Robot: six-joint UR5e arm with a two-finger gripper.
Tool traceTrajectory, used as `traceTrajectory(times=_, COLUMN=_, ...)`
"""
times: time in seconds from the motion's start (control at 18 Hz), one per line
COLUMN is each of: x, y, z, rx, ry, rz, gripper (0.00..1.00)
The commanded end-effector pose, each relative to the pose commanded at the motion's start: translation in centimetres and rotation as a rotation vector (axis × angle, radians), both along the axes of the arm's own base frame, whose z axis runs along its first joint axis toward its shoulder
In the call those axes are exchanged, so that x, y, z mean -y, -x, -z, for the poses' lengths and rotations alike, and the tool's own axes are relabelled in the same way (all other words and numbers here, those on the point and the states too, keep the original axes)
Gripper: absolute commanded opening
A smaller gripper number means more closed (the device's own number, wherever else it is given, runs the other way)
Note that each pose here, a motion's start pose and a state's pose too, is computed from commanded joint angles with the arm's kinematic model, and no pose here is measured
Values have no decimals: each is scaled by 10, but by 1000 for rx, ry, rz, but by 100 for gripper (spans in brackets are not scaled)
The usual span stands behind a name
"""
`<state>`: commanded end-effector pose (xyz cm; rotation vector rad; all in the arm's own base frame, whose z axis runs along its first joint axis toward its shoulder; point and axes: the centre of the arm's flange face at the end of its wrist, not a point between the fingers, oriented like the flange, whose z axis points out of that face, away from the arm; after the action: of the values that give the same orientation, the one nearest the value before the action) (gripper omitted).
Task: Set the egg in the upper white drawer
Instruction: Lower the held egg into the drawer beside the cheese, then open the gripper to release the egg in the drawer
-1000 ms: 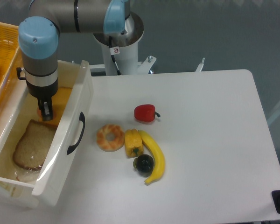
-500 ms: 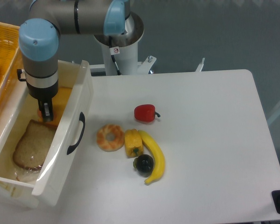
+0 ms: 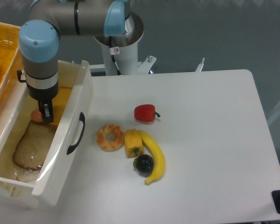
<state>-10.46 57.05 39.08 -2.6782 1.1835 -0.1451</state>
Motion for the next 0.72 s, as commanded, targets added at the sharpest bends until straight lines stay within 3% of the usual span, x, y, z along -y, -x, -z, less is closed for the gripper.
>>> traceTrajectory(times=0.44, x=0, y=4, z=-13, rx=-16, ry=-33, rz=19, gripper=88)
traceTrajectory(times=0.72, x=2, y=9, z=-25, rx=-25, ry=-52, rz=10, gripper=94)
